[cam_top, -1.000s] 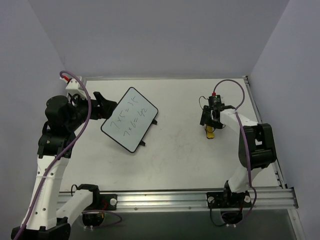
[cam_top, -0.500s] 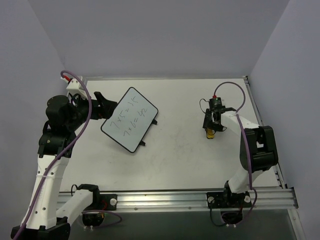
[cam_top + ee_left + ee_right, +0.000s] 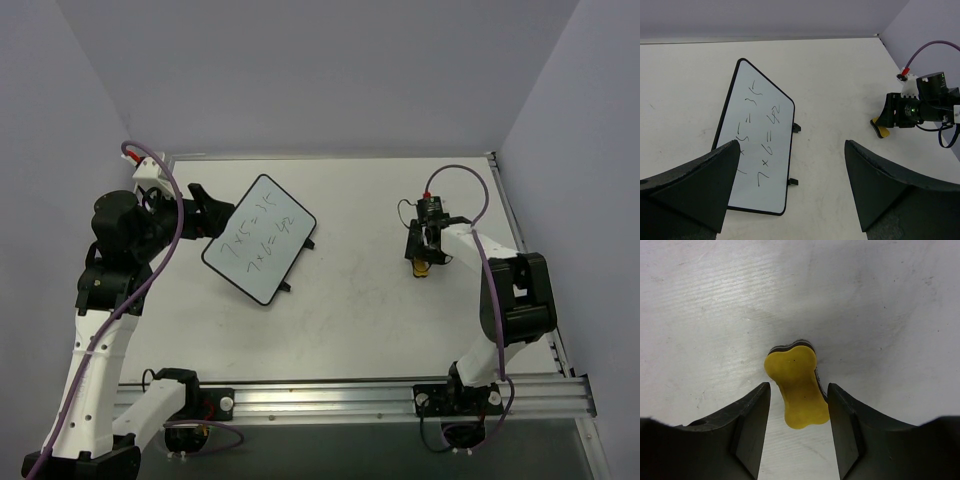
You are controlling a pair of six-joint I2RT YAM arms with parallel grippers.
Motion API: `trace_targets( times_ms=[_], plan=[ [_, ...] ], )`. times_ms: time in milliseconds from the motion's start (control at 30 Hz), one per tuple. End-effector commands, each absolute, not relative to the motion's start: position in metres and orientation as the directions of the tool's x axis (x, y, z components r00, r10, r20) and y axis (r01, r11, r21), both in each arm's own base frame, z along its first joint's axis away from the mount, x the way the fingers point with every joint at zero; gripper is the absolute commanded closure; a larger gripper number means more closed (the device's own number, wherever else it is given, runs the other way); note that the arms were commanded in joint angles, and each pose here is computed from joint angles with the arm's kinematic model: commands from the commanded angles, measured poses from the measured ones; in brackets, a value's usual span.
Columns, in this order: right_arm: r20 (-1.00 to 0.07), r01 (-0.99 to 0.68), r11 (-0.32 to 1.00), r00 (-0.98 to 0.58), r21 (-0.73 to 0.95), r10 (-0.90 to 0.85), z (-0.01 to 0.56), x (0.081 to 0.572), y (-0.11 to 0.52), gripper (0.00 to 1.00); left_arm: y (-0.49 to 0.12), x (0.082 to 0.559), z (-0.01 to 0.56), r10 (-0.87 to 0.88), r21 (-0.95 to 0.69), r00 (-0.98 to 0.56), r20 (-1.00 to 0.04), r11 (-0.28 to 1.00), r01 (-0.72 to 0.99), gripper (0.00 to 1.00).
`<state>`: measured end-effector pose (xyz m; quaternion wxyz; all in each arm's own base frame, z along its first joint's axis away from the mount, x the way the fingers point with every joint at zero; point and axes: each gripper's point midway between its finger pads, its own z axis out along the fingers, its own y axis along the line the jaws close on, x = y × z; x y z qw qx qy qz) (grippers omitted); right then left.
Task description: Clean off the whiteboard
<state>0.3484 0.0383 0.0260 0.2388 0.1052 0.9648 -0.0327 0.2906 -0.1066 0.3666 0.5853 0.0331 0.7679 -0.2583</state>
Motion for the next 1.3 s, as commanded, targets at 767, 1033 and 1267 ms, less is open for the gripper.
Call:
trace_targets(
  times_ms=[767, 1033, 1267],
  plan=[
    [-0.441, 0.194, 0.980, -0.884, -0.036, 0.159, 0.012, 0.345, 0.043, 0.59, -0.109, 0.291, 0.381, -0.245, -0.332, -0.261, -0.934, 0.864, 0.378, 0.06],
    [-0.431, 0.189, 0.982, -0.889, -0.030, 0.157, 0.008, 0.343, 0.044, 0.63, -0.110, 0.290, 0.381, -0.243, -0.331, -0.260, -0.934, 0.864, 0.380, 0.06],
    [-0.425, 0.189, 0.982, -0.891, -0.029, 0.159, 0.005, 0.341, 0.045, 0.67, -0.110, 0.291, 0.380, -0.242, -0.332, -0.265, -0.933, 0.864, 0.379, 0.06]
  ],
)
